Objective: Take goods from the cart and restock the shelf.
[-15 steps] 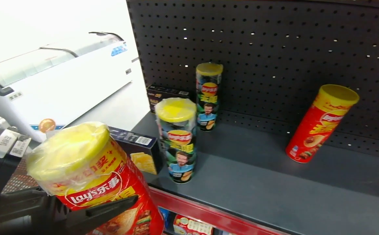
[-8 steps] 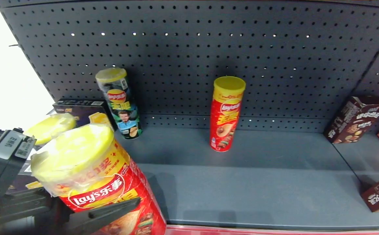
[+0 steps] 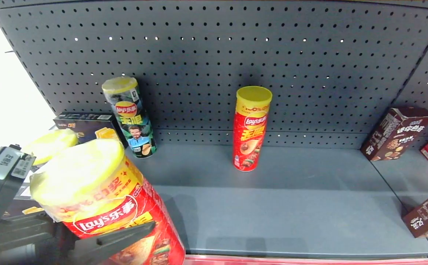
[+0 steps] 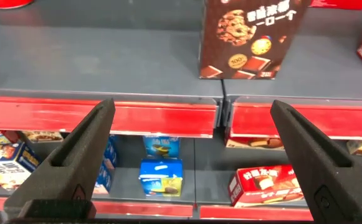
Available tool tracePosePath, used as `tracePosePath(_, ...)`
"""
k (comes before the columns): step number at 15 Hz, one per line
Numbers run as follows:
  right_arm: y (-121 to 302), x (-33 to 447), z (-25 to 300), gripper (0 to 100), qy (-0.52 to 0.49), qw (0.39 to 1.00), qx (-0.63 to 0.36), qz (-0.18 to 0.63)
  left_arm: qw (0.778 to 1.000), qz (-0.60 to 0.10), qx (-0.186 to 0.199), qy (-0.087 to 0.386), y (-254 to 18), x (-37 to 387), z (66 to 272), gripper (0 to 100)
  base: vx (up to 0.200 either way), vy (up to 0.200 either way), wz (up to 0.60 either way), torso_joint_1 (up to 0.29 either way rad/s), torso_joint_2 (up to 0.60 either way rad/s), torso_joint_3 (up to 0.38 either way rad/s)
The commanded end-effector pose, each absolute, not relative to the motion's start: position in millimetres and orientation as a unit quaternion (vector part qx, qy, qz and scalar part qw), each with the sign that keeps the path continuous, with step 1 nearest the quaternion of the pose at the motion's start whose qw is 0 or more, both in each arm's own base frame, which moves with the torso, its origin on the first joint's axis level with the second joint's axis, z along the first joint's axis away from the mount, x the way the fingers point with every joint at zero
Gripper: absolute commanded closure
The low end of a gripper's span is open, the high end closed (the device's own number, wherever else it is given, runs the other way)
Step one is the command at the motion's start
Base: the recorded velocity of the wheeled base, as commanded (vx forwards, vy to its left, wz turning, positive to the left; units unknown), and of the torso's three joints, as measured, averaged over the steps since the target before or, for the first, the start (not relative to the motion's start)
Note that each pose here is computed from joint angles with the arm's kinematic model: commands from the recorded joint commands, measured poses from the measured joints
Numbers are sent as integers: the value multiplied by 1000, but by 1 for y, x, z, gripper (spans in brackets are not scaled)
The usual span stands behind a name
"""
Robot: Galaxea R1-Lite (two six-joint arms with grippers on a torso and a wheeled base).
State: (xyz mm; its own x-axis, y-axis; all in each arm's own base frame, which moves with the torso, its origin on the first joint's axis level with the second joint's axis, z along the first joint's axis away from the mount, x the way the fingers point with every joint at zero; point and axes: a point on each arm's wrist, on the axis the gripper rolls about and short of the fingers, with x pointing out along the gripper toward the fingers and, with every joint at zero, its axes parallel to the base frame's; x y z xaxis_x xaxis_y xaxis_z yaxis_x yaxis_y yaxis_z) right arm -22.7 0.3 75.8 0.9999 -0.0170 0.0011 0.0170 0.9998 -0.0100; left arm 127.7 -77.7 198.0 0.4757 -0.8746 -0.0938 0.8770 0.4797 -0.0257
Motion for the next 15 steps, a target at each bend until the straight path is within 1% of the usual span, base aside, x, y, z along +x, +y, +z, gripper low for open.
tracePosePath(1, 0, -23, 76, 0, 0, 1000, -5, -8, 859, -510, 13, 47, -78, 128, 198, 100, 0, 0, 0, 0, 0, 0)
tracePosePath(11, 0, -22, 78, 0, 3, 1000, -15, -15, 861, -506, 13, 48, -77, 127, 197, 100, 0, 0, 0, 0, 0, 0)
tracePosePath(12, 0, -15, 152, 0, -9, 1000, -22, 1, 861, -505, 14, 51, -77, 126, 194, 100, 0, 0, 0, 0, 0, 0)
tracePosePath(13, 0, 3, 192, 0, 6, 1000, -2, 10, 861, -506, 13, 54, -77, 126, 193, 100, 0, 0, 0, 0, 0, 0)
tracePosePath(14, 1, 3, 202, 0, -6, 999, -9, 36, 860, -506, 14, 59, -76, 125, 189, 100, 0, 0, 0, 0, 0, 0)
tracePosePath(15, 2, 5, 211, 0, -9, 997, -40, 59, 860, -506, 13, 64, -75, 124, 186, 100, 0, 0, 0, 0, 0, 0)
